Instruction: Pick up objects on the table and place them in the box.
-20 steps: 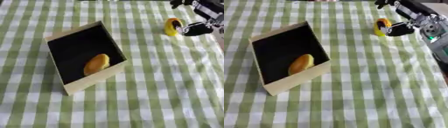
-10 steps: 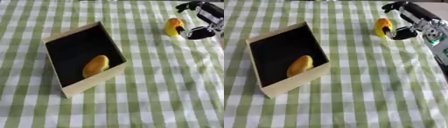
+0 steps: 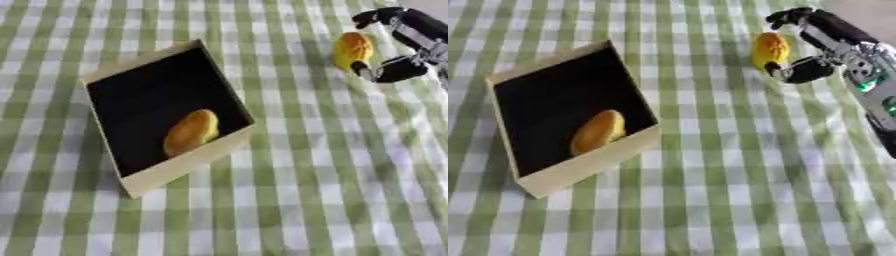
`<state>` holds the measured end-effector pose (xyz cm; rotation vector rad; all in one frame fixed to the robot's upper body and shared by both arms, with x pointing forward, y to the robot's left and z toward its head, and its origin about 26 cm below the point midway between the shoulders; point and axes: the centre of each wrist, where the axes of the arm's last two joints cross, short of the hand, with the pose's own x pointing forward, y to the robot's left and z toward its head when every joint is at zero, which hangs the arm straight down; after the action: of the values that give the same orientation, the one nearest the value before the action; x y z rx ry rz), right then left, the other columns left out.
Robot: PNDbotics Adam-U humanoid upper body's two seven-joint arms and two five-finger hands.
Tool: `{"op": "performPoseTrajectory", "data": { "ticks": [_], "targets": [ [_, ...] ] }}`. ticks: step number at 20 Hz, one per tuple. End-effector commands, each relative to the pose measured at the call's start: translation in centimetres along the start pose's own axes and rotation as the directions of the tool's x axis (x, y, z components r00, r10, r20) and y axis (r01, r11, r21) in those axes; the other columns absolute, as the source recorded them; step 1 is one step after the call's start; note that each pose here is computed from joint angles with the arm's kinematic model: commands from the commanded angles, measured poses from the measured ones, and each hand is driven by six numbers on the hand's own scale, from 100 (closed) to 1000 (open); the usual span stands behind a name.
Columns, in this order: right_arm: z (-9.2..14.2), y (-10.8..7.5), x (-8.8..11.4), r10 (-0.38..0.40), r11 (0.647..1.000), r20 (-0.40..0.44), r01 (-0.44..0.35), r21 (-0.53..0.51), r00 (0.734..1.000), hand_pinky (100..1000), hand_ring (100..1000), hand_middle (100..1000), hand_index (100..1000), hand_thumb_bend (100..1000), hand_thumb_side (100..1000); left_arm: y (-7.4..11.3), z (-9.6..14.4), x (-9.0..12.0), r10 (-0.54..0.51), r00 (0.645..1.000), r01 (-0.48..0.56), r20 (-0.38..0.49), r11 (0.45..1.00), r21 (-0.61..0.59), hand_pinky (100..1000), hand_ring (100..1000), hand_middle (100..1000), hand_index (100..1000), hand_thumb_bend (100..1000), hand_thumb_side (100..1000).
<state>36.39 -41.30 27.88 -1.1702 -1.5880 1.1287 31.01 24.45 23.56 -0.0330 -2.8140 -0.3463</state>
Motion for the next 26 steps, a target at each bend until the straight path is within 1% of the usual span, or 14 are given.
{"op": "performPoseTrajectory", "data": {
  "ticks": [1,6,7,16,20,21,26],
  "targets": [
    [0.32,-2.65,-0.60,0.087,0.994,-0.041,-0.089,-0.068,0.995,938,926,802,927,385,100,-0.03,-0.40,0.41,-0.003,1.000,0.003,0.021,1.000,-0.012,777,733,804,854,100,691],
    [0.29,-2.73,-0.54,0.126,0.988,-0.059,-0.131,-0.081,0.990,937,930,812,930,396,100,-0.12,-0.42,0.41,-0.001,1.000,0.002,0.019,1.000,-0.016,778,732,804,854,100,693],
    [0.26,-2.69,-0.51,0.130,0.988,-0.060,-0.134,-0.079,0.990,937,929,812,930,385,100,-0.14,-0.43,0.41,-0.001,1.000,0.001,0.019,1.000,-0.017,778,732,804,854,100,693],
    [-0.04,-2.35,-0.38,0.124,0.990,-0.073,-0.129,-0.065,0.990,932,925,806,920,325,100,-0.24,-0.48,0.40,0.000,1.000,0.000,0.020,1.000,-0.022,778,733,805,854,100,696],
    [-0.13,-2.34,-0.75,0.127,0.988,-0.111,-0.136,-0.077,0.986,927,923,804,914,301,100,-0.34,-0.49,0.40,0.003,1.000,-0.002,0.021,1.000,-0.028,778,733,806,854,100,698],
    [-0.14,-2.28,-0.85,0.126,0.988,-0.120,-0.136,-0.078,0.985,925,921,803,911,279,103,-0.34,-0.49,0.40,0.003,1.000,-0.002,0.020,1.000,-0.028,778,733,806,854,100,698],
    [-0.20,-2.05,-1.12,0.138,0.986,-0.145,-0.150,-0.069,0.980,922,923,807,907,293,141,-0.38,-0.51,0.40,0.003,1.000,-0.002,0.021,1.000,-0.030,778,732,806,854,100,698]
  ]
}}
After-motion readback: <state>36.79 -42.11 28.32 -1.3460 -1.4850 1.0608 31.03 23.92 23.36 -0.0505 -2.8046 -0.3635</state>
